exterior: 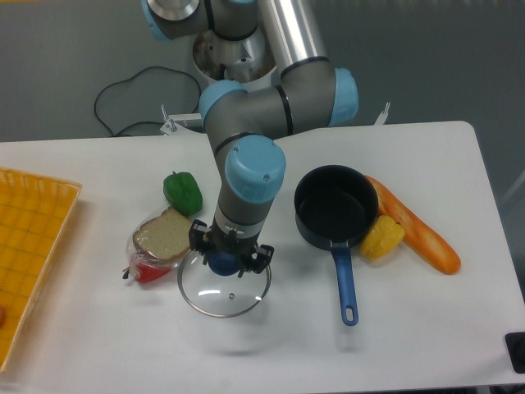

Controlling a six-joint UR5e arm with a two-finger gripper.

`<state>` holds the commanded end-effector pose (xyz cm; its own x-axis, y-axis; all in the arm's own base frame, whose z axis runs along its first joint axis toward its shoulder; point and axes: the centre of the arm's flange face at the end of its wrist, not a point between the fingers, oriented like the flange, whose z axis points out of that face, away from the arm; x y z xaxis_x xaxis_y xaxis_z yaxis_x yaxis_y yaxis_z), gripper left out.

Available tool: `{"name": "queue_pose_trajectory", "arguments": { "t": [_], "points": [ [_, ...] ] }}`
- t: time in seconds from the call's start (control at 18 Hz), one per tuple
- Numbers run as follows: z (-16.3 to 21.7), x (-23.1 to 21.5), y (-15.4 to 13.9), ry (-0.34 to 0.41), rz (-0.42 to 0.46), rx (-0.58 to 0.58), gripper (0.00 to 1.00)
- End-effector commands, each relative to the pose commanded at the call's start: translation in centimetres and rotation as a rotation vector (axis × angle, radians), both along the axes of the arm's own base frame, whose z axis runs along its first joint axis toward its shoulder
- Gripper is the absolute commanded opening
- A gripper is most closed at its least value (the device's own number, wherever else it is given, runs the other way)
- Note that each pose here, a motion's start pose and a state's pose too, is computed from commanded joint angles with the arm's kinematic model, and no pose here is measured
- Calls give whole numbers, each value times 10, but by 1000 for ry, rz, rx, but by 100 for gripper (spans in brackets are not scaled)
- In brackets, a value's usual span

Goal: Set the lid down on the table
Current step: 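Carry the held glass lid away from the pan toward the bread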

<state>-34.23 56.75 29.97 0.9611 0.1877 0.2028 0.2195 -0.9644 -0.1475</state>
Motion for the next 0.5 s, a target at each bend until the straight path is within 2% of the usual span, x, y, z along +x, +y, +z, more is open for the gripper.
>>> {"name": "queue_pose_trajectory", "arguments": {
  "t": [0.5],
  "points": [
    [-28, -6, 3, -18, -3, -31, 57]
  ]
}}
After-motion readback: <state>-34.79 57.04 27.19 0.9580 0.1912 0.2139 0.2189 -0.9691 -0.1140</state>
